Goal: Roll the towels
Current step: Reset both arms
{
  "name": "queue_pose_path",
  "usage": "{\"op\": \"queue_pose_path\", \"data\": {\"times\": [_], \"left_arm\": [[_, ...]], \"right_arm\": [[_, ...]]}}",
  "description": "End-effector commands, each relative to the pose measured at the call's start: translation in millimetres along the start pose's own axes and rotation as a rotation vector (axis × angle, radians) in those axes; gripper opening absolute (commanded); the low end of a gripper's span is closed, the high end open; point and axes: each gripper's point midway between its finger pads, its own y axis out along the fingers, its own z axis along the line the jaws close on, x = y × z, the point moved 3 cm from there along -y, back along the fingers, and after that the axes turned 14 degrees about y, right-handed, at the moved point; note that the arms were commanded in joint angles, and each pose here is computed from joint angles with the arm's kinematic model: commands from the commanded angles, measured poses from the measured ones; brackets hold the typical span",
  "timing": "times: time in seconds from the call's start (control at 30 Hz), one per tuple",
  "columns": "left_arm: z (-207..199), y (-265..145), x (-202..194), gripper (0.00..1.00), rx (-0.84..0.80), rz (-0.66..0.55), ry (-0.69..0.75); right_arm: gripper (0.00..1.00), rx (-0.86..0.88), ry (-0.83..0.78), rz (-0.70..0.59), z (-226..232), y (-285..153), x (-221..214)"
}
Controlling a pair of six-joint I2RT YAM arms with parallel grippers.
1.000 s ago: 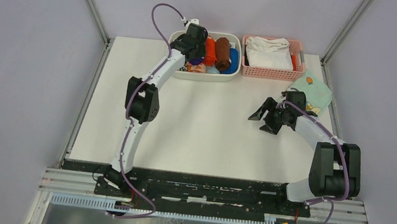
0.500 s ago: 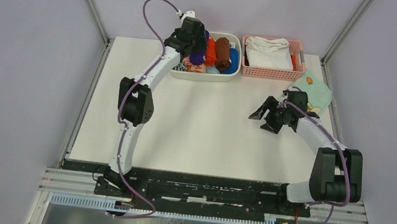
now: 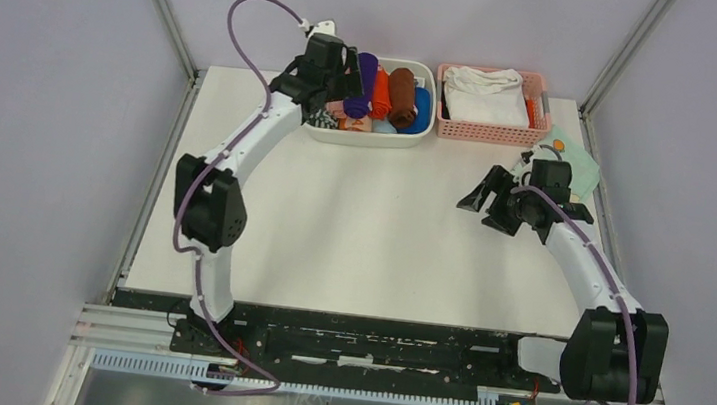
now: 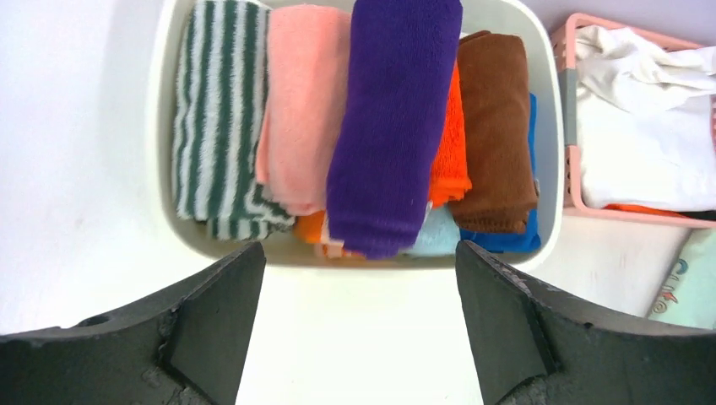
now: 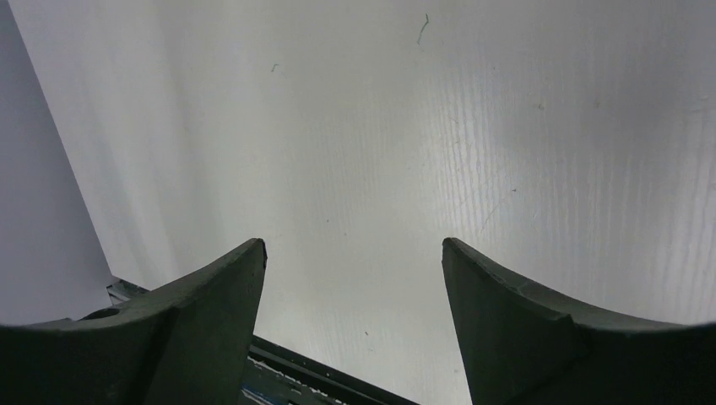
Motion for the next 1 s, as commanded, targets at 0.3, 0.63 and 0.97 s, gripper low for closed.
{"op": "queue_pose_path", "data": {"times": [0.3, 0.63, 0.97], "left_arm": [[107, -213, -39, 0.99, 0.184, -0.204, 0.010], [146, -284, -93, 0.99, 0.228, -0.393, 0.001], [149, -292, -98, 0.99, 0.212, -0.457, 0.035]], "right_arm": [[0.96, 0.022, -0.180, -0.214, 32, -59, 30], [1.00, -0.064, -0.225, -0.406, 21, -96, 37], [1.00, -0.081, -0.231, -0.456, 14, -93, 42]]}}
